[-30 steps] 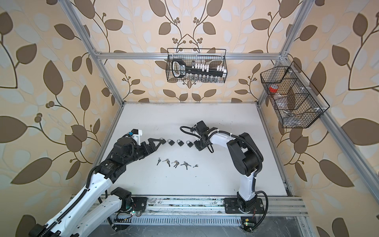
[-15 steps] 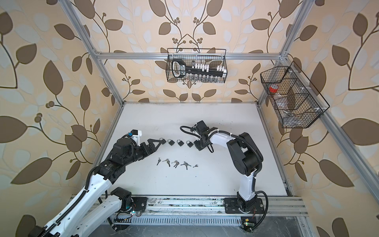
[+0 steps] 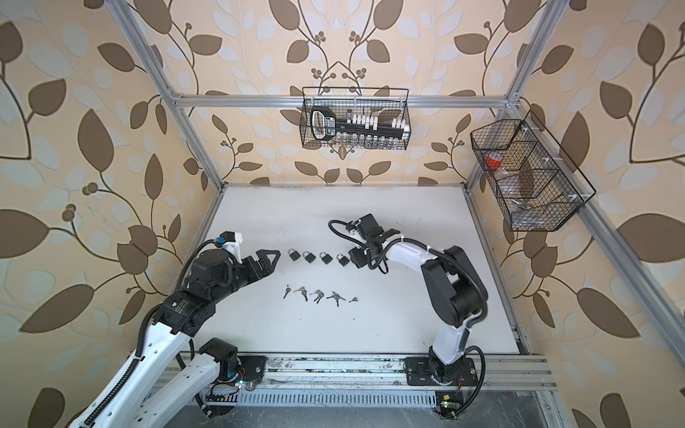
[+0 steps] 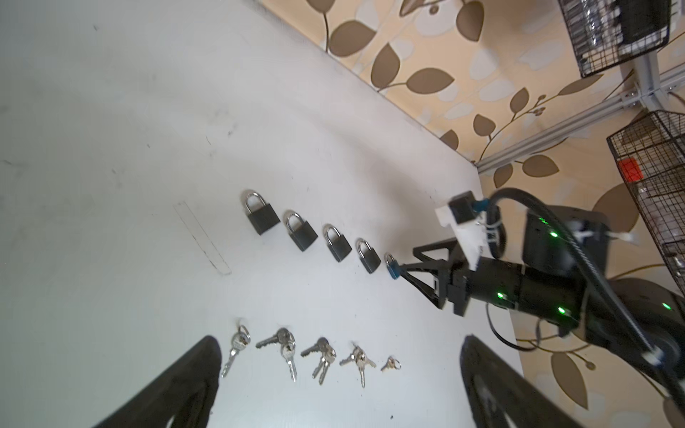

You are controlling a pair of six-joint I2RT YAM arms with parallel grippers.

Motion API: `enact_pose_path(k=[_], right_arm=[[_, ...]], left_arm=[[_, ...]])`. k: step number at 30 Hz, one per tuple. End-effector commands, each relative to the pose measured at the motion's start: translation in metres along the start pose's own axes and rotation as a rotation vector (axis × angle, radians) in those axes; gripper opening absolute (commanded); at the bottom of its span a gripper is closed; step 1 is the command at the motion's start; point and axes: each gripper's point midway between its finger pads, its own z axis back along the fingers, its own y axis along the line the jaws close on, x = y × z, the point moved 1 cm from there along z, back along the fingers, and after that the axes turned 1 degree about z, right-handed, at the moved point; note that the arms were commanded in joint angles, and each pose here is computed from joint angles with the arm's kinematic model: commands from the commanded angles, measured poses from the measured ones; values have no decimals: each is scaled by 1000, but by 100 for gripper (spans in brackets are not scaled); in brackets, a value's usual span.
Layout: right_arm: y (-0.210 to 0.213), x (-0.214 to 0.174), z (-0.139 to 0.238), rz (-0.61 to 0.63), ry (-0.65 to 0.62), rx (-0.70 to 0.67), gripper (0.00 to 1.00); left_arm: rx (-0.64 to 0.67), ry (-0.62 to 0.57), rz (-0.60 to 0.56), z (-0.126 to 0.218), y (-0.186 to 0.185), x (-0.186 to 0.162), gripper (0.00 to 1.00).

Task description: Lock with the key

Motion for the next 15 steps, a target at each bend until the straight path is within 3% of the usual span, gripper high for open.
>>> enact_pose_path(k=[1,3,5,7,10,12,15], right_arm=[[-27,44,62,-133,-305,-89,72],[-47,47,85,-228,-443,-149,89],[-68,43,106,-308,-563,-209,100],[-97,32,124,-416,-654,-354,100],[-120,12,134,-411,-697,-504,99],[-135,-6,131,-382,-657,-584,99],[-158,-38,117,-355,-568,-653,99]], left_arm=[[151,-215,-94,15,19,41,99],[239,-317,-111,15,35,54,99],[289,-388,-158,13,44,62,99],[325,-447,-222,9,53,65,99],[324,-492,-317,-1,62,58,99],[313,-502,-388,-12,69,49,99],[394,-498,-435,-25,93,37,99]])
